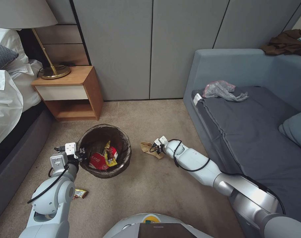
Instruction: Pick up the trash bin, then pick up the garbage from the floor and place it into the trash bin.
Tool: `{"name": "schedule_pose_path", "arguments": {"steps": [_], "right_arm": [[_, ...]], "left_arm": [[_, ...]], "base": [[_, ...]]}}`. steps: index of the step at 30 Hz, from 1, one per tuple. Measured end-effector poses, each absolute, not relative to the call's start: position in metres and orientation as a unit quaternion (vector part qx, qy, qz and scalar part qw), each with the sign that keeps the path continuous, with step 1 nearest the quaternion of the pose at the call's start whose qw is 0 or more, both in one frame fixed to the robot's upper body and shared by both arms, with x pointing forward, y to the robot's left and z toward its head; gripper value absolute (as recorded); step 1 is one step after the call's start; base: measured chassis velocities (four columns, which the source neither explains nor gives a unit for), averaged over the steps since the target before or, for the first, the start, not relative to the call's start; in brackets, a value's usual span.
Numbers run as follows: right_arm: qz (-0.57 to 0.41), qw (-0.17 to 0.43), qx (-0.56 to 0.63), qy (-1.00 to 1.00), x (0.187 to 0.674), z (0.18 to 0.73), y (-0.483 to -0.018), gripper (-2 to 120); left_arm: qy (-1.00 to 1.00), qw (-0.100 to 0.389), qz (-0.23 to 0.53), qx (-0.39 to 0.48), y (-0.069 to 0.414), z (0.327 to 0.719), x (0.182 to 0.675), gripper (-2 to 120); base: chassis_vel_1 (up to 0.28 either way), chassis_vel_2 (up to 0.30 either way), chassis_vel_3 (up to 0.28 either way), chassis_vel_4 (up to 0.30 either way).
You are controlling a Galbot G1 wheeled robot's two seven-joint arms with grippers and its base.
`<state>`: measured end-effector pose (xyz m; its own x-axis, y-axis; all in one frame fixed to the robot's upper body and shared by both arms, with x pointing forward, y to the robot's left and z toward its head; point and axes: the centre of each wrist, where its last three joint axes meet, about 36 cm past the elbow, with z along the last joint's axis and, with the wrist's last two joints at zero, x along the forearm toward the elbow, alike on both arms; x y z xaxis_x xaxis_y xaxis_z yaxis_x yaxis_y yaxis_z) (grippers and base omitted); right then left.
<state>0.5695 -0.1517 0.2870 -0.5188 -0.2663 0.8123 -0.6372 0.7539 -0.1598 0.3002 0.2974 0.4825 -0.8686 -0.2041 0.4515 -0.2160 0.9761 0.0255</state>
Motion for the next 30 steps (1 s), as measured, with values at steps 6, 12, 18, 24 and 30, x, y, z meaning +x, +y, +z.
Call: {"name": "schedule_pose_path", "arguments": {"steps": [6,12,18,24,30], "right_arm": [[0.222,0.409,0.272,-0.842,0.568,0.288,-0.148,0],[0.219,0.409,0.274,-0.843,0.567,0.288,-0.145,0],[0.217,0.409,0.276,-0.842,0.566,0.287,-0.142,0],[0.216,0.398,0.269,-0.85,0.566,0.295,-0.14,0],[0.176,0.356,0.266,-0.878,0.563,0.387,-0.16,0]], "left_arm": [[-0.967,0.232,0.014,0.108,0.297,0.483,0.3,0],[-0.967,0.231,0.014,0.108,0.296,0.483,0.299,0],[-0.967,0.231,0.013,0.107,0.296,0.484,0.299,0],[-0.967,0.229,0.012,0.107,0.296,0.485,0.298,0],[-0.969,0.223,0.011,0.105,0.296,0.49,0.297,0]], "base": [[0.0,0.0,0.0,0.0],[0.0,0.0,0.0,0.0],[0.0,0.0,0.0,0.0],[0.0,0.0,0.0,0.0],[0.0,0.0,0.0,0.0]]}}
